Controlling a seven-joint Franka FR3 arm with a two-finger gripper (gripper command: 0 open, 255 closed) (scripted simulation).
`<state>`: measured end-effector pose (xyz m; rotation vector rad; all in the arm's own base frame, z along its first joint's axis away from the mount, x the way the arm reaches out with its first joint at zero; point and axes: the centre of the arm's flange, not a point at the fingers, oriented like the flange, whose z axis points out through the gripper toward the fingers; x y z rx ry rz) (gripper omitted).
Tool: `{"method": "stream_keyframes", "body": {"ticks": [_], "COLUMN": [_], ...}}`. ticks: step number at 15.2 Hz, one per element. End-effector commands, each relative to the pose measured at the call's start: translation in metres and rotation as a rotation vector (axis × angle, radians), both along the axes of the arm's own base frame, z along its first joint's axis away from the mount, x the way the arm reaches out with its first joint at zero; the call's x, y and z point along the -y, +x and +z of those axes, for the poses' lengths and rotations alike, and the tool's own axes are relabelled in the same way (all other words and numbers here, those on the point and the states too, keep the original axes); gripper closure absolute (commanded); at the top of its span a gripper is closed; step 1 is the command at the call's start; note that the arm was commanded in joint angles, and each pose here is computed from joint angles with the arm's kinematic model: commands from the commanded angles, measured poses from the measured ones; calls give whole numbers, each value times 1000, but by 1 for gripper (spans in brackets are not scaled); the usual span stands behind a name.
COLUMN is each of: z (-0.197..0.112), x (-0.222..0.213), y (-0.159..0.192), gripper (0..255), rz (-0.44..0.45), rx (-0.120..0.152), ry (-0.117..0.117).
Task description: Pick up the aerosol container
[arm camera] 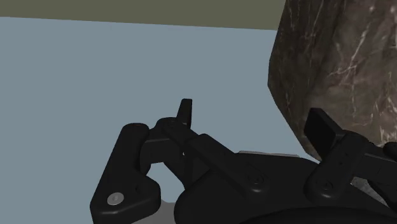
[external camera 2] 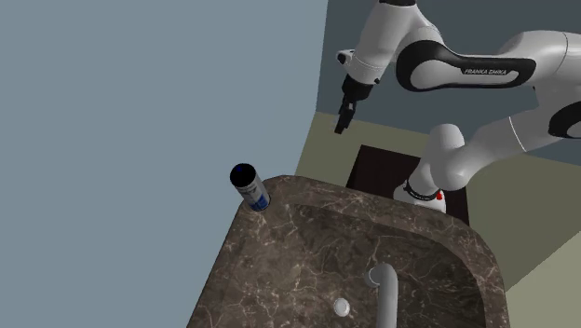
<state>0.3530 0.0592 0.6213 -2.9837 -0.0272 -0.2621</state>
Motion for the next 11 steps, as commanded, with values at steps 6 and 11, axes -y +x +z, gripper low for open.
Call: {"method": "stream_keyframes", "body": {"ticks": [6, 11], "z": [6, 14], "x": [-69, -118], "y": [42, 71], "gripper": [0, 0], "rz": [27, 47], "rx": [108, 184], "ry": [19, 32]}}
